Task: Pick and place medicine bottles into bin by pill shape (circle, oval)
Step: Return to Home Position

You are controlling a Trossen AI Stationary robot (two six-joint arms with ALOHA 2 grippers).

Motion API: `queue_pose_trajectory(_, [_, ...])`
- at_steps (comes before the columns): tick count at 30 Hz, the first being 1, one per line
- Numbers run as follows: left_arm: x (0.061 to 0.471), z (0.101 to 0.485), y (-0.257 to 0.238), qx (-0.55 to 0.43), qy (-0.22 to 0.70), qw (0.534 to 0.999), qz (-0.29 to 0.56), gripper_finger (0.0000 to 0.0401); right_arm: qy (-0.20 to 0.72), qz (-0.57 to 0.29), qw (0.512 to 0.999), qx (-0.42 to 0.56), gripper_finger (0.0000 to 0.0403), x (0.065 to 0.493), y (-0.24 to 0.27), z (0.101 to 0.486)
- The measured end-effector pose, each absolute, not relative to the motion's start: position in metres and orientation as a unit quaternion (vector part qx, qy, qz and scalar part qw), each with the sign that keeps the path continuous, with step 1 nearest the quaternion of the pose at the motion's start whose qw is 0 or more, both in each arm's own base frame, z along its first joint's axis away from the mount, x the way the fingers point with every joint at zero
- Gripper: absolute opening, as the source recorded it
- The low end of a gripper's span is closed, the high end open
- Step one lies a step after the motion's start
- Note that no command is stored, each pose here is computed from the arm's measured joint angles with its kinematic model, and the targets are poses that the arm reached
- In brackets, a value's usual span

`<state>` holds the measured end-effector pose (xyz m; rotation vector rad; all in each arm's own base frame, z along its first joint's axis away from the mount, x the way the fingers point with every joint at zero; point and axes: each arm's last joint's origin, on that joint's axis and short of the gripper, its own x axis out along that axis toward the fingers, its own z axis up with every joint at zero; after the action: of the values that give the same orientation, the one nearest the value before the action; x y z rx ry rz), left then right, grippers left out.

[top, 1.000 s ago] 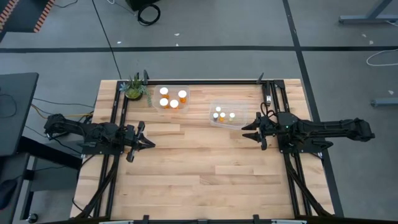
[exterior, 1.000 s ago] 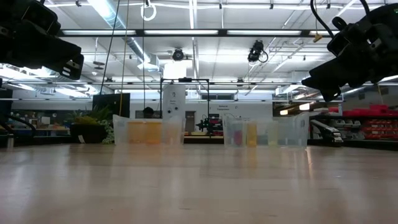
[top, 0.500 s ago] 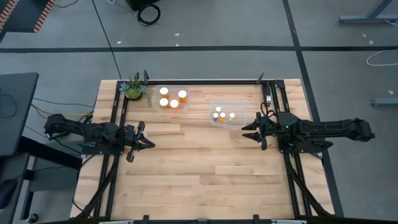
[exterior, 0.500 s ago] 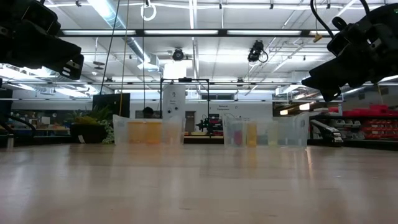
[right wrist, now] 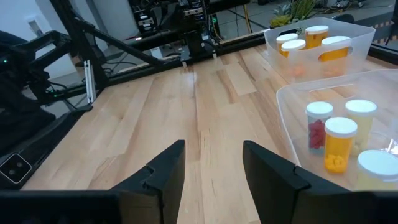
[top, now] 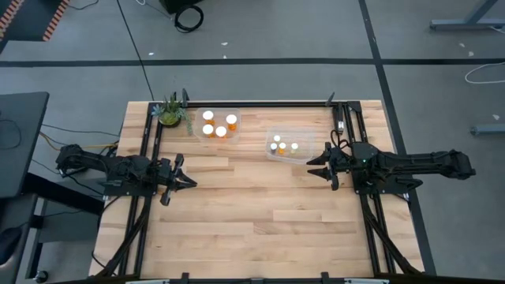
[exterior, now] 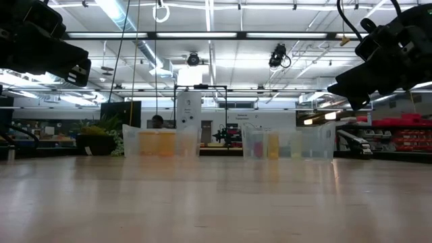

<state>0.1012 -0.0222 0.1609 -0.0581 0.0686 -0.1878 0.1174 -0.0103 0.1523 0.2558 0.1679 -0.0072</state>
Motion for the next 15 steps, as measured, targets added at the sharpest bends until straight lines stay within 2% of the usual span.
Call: queue_pose_trajectory(15, [0.1012,0.1609,-0.0223,-0.029,0.034,0.995,-0.094,0.0028,0.084,-0.003,0.988,0.127,0.0168,0.1174,-0.0102,0.1523])
